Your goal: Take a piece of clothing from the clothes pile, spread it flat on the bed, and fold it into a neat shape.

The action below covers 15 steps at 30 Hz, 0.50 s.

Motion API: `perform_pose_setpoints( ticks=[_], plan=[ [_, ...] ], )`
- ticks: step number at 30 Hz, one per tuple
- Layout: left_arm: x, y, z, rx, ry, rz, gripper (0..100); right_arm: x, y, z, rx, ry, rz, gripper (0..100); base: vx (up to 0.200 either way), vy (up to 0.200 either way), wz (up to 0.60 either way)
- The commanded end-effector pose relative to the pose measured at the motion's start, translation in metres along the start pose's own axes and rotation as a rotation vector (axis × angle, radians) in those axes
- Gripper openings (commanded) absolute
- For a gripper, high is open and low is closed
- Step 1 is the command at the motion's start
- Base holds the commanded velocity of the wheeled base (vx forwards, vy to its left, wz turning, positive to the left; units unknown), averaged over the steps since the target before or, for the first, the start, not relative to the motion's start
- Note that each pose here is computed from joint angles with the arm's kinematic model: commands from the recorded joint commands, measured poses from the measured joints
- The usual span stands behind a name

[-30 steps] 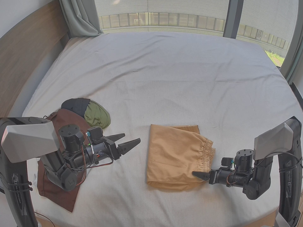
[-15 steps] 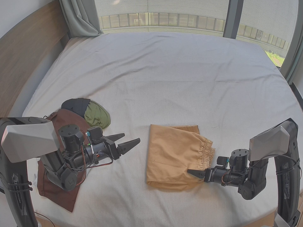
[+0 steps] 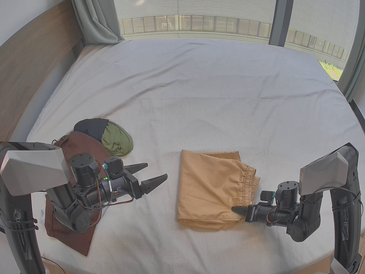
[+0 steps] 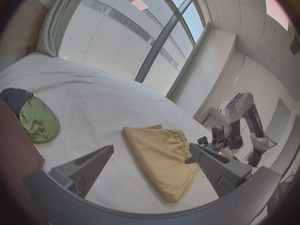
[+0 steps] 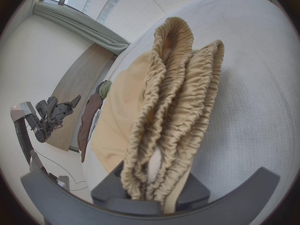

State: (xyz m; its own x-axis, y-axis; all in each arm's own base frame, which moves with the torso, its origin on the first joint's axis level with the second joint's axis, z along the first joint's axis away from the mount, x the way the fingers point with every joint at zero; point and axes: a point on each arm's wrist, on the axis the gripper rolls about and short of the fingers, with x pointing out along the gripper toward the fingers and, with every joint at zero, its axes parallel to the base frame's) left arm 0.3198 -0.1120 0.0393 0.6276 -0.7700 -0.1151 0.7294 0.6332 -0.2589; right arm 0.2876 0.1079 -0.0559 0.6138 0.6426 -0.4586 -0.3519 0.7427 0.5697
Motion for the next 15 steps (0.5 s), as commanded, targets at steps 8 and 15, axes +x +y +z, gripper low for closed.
perform_pose_setpoints(
  ticks=[8,15],
  plan=[
    [-0.034,-0.002,-0.002,0.294,0.048,0.013,100,-0.001,0.008,0.006,-0.018,-0.022,0.023,0,0.0,0.0,0.0],
    [-0.047,-0.008,0.015,0.332,0.008,0.009,100,-0.003,0.015,0.01,-0.032,-0.035,0.042,0,0.0,0.0,0.0]
  ],
)
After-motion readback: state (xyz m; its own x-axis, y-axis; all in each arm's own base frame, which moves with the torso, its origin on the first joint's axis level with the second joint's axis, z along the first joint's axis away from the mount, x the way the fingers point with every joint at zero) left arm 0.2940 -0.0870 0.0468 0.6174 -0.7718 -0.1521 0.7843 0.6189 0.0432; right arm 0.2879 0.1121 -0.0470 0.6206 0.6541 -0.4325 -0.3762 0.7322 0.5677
